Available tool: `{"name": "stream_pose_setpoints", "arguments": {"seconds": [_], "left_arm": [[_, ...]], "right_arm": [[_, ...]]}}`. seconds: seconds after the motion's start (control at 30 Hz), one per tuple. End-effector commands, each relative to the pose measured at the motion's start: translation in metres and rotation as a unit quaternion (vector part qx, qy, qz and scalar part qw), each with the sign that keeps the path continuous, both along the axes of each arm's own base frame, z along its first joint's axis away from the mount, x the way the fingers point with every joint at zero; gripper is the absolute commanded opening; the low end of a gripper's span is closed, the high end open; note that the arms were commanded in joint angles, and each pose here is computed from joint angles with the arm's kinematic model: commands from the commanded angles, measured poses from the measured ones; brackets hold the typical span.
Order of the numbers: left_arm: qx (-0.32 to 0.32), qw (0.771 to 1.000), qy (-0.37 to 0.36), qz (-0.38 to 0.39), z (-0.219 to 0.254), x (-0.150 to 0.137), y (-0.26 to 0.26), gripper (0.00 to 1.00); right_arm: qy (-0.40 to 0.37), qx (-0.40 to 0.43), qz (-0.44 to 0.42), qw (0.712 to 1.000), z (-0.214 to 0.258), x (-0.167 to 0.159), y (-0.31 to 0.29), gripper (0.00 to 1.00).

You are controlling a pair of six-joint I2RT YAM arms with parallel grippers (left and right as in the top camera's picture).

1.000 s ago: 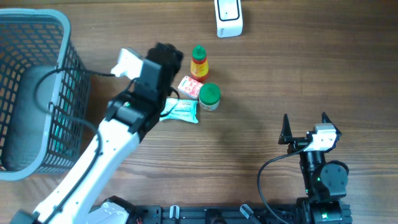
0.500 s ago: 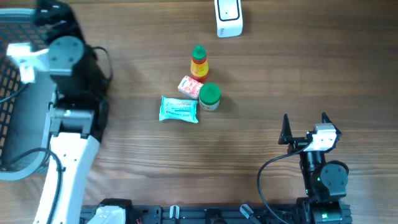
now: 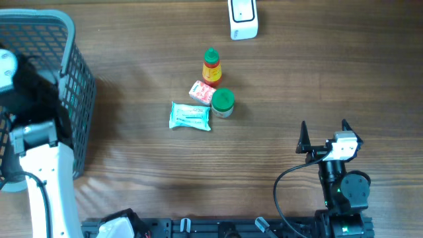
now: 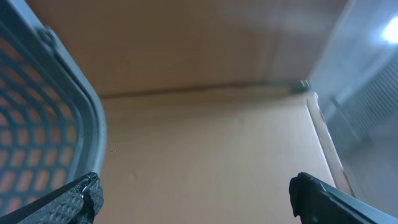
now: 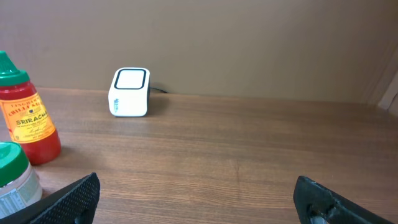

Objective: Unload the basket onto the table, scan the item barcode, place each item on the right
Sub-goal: 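Reach into the basket and grasp the red snack packet by its top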

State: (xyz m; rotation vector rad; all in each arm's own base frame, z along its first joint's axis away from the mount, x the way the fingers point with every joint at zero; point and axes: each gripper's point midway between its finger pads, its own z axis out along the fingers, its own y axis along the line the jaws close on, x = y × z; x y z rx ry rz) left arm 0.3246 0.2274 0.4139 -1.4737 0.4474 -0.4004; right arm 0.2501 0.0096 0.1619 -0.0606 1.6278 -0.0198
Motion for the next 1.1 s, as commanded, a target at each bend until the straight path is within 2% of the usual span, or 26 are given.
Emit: {"name": "stream_pose_setpoints", "arguments": {"seconds": [0.0, 0.03, 0.23, 0.37, 0.5, 0.7, 0.87, 0.9, 1.0, 1.07], "left_arm": [[-0.043, 0.999, -0.011, -0.011, -0.014, -0.005, 0.019, 0.99], [-0.082, 0.996, -0.007, -0.026, -0.029, -0.002, 0.029, 0.99], [-0.205, 0.975, -0.007, -0.084, -0.071, 0.009, 0.047, 0.99], [-0.323, 0.939, -0.036, -0.112, -0.102, 0.014, 0.049, 0.99], [-0.392, 0.902, -0.057, -0.171, -0.118, 0.026, 0.04, 1.0], [-0.394, 0.897, -0.055, -0.195, -0.119, 0.033, 0.038, 1.0], [-0.454, 0.878, -0.007, -0.154, -0.156, 0.015, 0.027, 1.0], [-0.448, 0.881, 0.0, -0.154, -0.157, 0.014, 0.028, 0.99], [-0.379, 0.905, 0.043, -0.189, -0.147, 0.02, 0.033, 0.99], [-0.378, 0.906, 0.056, -0.185, -0.151, 0.017, 0.033, 0.99]], "right_arm": [[-0.001, -0.002, 0.006, 1.0, 0.001, 0.0, 0.002, 1.0], [-0.001, -0.002, 0.006, 1.0, 0.001, 0.0, 0.002, 1.0], [-0.001, -0.002, 0.006, 1.0, 0.001, 0.0, 0.002, 1.0], [-0.001, -0.002, 0.006, 1.0, 0.001, 0.0, 0.002, 1.0], [-0.001, -0.002, 0.006, 1.0, 0.001, 0.0, 0.002, 1.0], [-0.001, -0.002, 0.006, 1.0, 0.001, 0.0, 0.002, 1.0], [-0.001, -0.002, 0.006, 1.0, 0.001, 0.0, 0.002, 1.0], [-0.001, -0.002, 0.006, 1.0, 0.001, 0.0, 0.002, 1.0], [-0.001, -0.002, 0.006, 1.0, 0.001, 0.0, 0.002, 1.0], [-0.001, -0.002, 0.006, 1.0, 0.001, 0.0, 0.002, 1.0]]}}
